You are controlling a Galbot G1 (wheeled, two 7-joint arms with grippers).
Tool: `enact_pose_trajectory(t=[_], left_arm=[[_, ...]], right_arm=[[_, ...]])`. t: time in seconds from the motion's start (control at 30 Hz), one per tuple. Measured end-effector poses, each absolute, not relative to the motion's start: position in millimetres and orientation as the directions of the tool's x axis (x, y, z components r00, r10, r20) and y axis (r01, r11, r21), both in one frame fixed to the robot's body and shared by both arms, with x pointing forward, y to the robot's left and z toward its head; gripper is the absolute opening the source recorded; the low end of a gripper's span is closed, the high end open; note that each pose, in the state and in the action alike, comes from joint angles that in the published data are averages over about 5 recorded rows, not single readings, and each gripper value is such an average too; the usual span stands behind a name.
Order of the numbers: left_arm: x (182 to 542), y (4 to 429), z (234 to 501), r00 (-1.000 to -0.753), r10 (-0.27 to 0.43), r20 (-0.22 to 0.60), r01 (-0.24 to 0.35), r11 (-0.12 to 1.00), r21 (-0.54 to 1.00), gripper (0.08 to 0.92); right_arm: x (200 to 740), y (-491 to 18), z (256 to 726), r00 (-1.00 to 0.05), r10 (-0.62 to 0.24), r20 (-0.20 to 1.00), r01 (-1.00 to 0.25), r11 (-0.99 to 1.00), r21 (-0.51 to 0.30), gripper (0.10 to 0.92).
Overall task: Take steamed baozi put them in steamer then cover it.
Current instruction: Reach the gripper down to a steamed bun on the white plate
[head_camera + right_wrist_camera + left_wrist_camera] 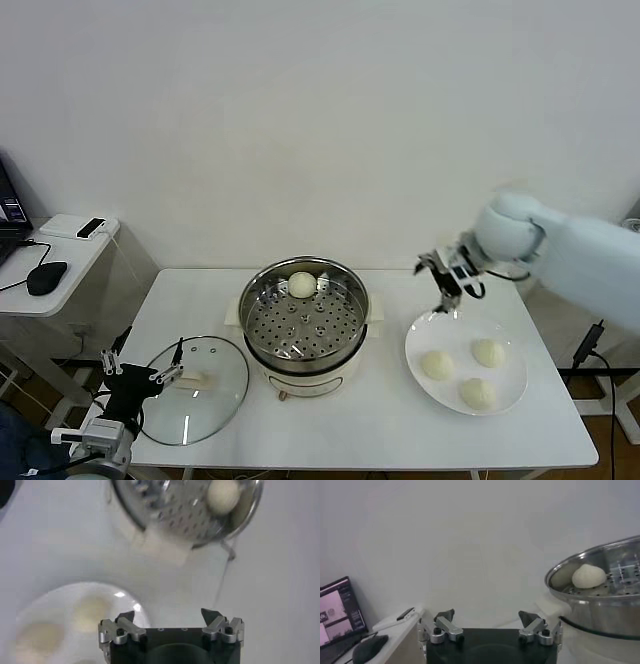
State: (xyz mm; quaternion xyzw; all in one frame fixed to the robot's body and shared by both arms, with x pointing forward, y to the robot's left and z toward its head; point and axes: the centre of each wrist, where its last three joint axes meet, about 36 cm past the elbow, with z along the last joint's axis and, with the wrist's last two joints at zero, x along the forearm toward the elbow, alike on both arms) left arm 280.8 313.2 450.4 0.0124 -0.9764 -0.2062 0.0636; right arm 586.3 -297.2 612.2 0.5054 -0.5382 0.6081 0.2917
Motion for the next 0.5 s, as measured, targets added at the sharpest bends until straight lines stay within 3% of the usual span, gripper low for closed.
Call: enact_pose_trajectory(t=[0.5], left_arm=[[278.8, 317.5, 445.1, -0.988, -0.075, 0.134, -0.014, 0.913, 0.407, 0.823]], right_arm=[[563.2, -324.6, 516.4, -0.219, -0.141, 0.966, -0.958, -0.158, -0.240, 0.823]])
